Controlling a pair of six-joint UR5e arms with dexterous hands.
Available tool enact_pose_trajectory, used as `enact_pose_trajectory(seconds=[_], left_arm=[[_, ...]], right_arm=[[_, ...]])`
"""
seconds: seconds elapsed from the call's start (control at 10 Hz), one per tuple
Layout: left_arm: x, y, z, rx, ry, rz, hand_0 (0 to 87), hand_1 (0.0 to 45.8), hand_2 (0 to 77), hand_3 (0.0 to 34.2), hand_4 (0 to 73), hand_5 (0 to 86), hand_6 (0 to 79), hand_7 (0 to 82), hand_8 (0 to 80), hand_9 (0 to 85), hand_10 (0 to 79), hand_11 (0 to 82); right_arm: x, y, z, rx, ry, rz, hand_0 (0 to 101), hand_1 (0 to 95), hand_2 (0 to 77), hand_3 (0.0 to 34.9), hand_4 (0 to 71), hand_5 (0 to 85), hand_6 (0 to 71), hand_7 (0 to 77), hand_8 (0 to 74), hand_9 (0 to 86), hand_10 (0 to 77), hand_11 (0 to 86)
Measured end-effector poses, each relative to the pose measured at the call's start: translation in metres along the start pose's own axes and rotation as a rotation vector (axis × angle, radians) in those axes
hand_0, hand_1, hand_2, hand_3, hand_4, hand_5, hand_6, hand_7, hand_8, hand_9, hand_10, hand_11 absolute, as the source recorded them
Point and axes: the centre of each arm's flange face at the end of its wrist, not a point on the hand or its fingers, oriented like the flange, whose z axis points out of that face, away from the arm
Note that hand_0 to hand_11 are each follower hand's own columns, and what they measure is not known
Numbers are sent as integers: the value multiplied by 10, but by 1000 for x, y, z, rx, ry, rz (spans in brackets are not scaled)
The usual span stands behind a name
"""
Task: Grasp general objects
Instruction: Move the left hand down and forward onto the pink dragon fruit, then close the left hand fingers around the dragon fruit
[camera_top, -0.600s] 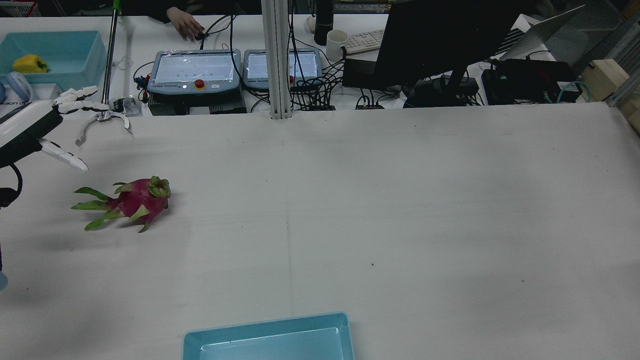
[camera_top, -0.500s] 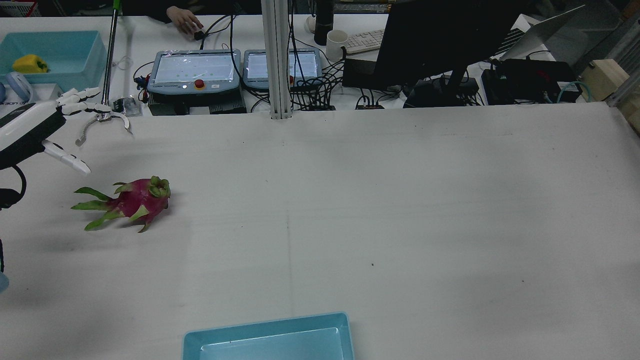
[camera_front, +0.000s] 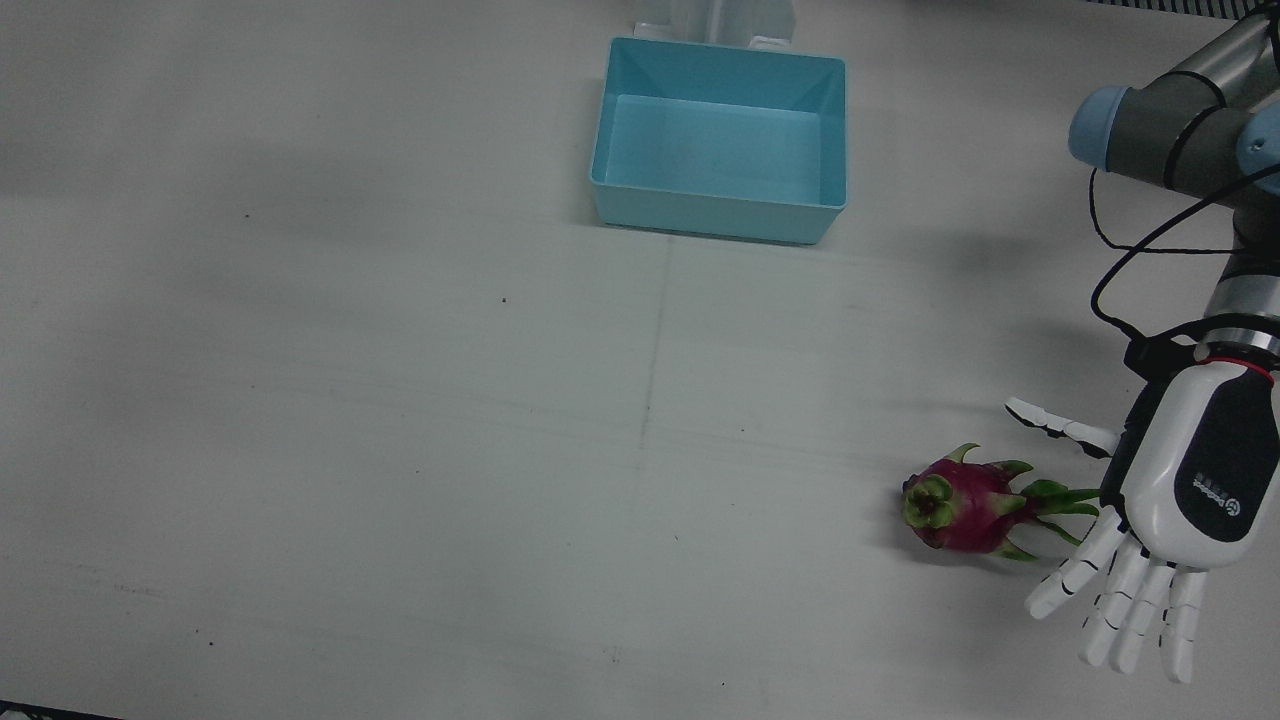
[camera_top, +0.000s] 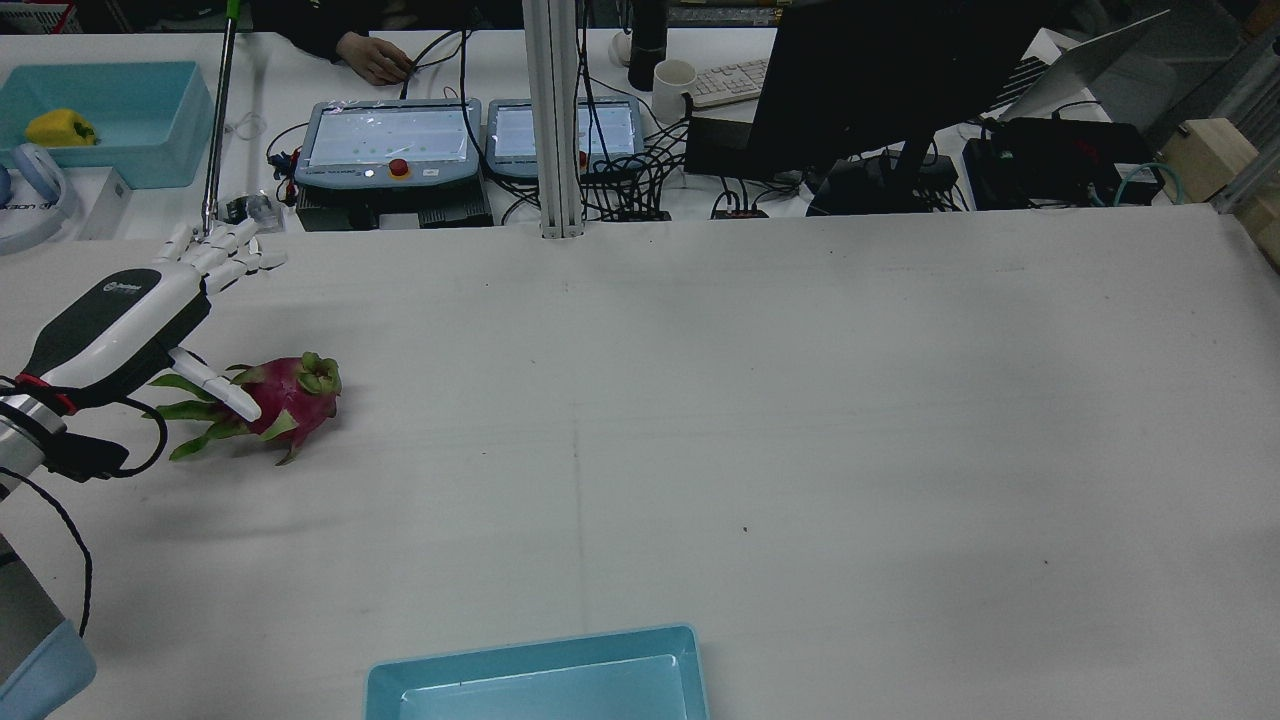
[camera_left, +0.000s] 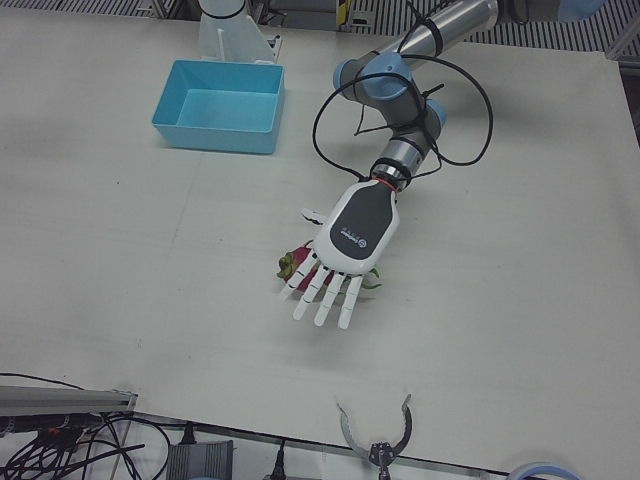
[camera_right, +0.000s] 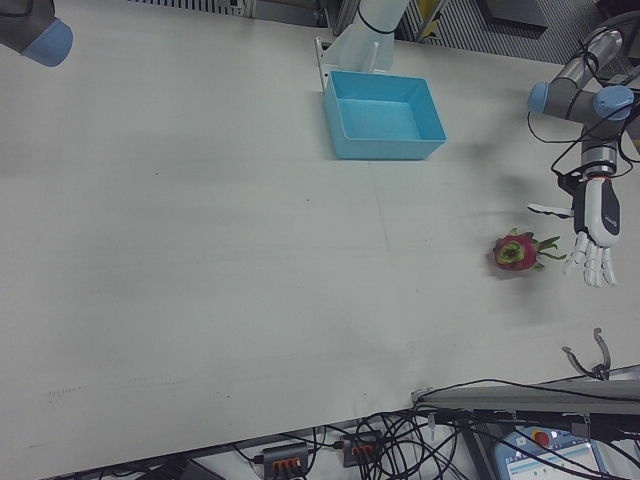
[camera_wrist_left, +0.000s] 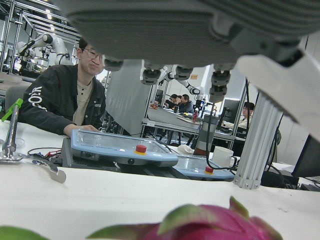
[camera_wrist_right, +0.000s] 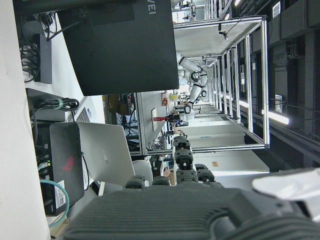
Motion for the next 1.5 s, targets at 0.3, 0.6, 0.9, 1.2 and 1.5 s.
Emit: enact_pose_trajectory(seconds=[0.3, 0.6, 0.9, 1.2, 1.5], left_arm=[[-5, 36, -5, -4, -20, 77, 464, 0, 11, 206, 0, 109, 11, 54, 104, 5, 11, 5], [-10, 41, -6, -7, -44, 163, 418, 0, 11, 260, 0, 109, 5, 44, 104, 5, 11, 5], [-26, 40, -2, -7, -77, 240, 404, 0, 11, 280, 0, 109, 5, 44, 104, 5, 11, 5], [-42, 40, 0, -9, -92, 279, 381, 0, 11, 286, 0, 109, 5, 44, 104, 5, 5, 5], [-53, 41, 2, -11, -94, 309, 379, 0, 11, 289, 0, 109, 5, 44, 104, 5, 11, 5]], right_arm=[[0, 0, 0, 0, 0, 0, 1, 82, 16, 0, 0, 0, 0, 0, 0, 5, 0, 5], [0, 0, 0, 0, 1, 0, 1, 82, 16, 0, 0, 0, 0, 0, 0, 5, 0, 5], [0, -2, -1, 3, 0, -1, 2, 82, 16, 0, 0, 0, 0, 0, 0, 5, 0, 5], [0, -4, -3, 7, 1, -1, 1, 82, 16, 0, 0, 5, 0, 0, 0, 5, 0, 5], [0, -5, -4, 9, 2, -1, 1, 82, 16, 0, 0, 5, 0, 0, 0, 5, 0, 5]])
